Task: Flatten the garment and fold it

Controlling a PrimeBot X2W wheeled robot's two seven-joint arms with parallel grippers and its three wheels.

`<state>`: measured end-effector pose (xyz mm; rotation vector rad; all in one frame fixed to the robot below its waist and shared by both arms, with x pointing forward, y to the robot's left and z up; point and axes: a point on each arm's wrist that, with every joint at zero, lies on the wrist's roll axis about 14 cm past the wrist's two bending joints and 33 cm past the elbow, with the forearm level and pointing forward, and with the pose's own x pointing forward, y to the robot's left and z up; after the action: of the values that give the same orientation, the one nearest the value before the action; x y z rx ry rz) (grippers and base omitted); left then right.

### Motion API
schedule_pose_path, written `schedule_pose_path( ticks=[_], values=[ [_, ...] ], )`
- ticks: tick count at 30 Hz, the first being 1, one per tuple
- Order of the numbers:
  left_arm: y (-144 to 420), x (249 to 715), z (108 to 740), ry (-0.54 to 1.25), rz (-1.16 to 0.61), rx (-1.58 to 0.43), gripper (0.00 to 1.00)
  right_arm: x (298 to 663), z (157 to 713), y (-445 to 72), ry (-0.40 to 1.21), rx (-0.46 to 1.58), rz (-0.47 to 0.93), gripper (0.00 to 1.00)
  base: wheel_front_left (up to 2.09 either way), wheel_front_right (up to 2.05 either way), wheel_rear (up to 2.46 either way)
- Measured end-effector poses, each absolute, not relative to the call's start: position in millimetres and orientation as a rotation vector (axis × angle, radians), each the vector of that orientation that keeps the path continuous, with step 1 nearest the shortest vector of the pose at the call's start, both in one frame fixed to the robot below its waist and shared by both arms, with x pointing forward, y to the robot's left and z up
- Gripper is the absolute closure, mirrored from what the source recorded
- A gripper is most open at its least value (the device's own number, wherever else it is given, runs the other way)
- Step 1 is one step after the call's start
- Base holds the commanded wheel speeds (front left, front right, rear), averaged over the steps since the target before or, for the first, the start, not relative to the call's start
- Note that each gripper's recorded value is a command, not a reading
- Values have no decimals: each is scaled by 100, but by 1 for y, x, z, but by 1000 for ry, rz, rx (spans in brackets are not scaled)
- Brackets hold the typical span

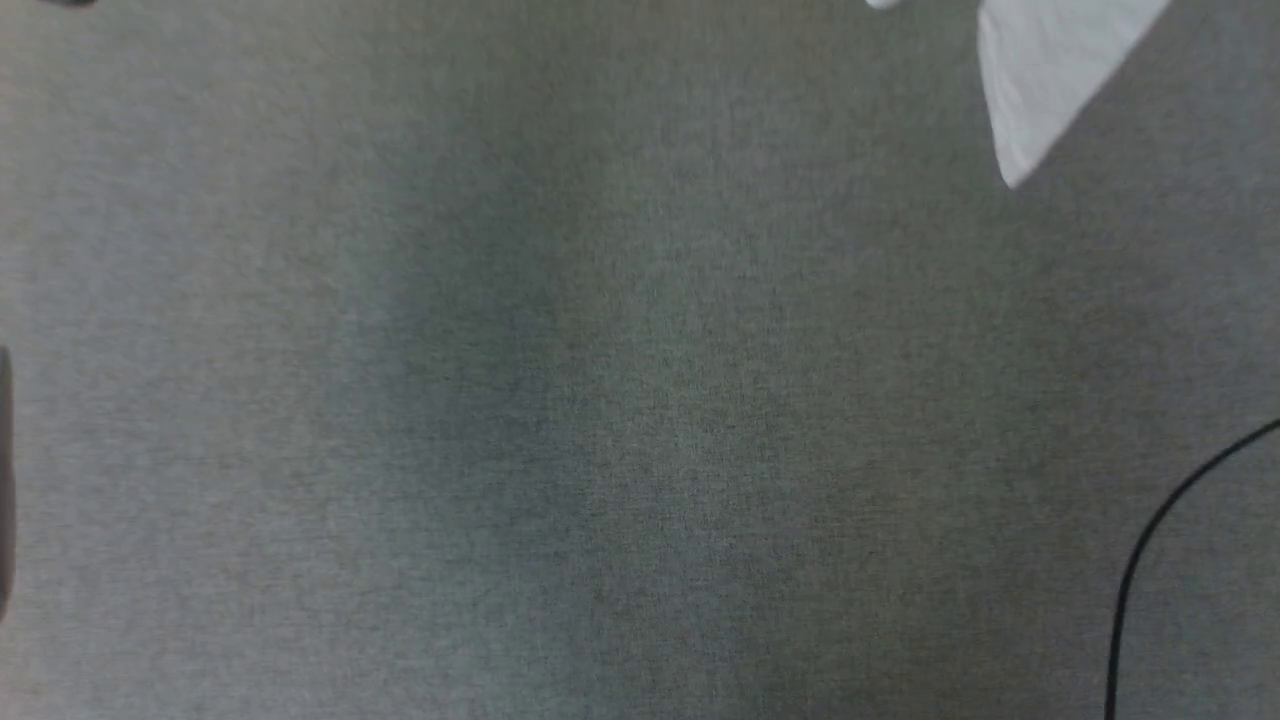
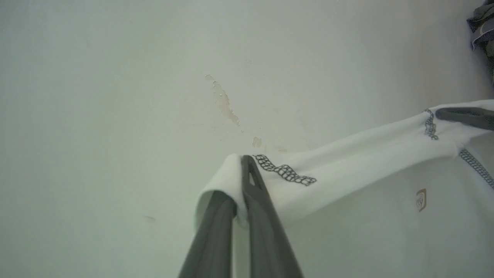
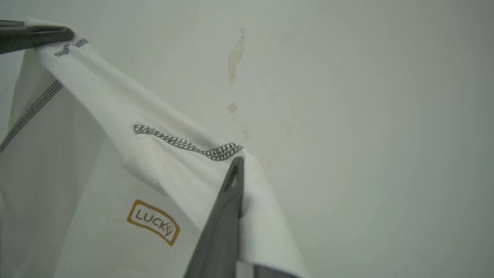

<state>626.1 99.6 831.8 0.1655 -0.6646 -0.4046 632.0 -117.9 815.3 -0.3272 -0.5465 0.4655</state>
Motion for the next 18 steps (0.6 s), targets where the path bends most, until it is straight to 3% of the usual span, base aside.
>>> schedule_pose_path(
  ticks=[10,18],
  values=[
    [102,699,703,-470,-385,89,100,694,681,-102,-345,-297,528,100,0,0,0],
    [105,675,581,-216,-373,-7,100,668,566,-82,-112,-173,599,100,0,0,0]
  ],
)
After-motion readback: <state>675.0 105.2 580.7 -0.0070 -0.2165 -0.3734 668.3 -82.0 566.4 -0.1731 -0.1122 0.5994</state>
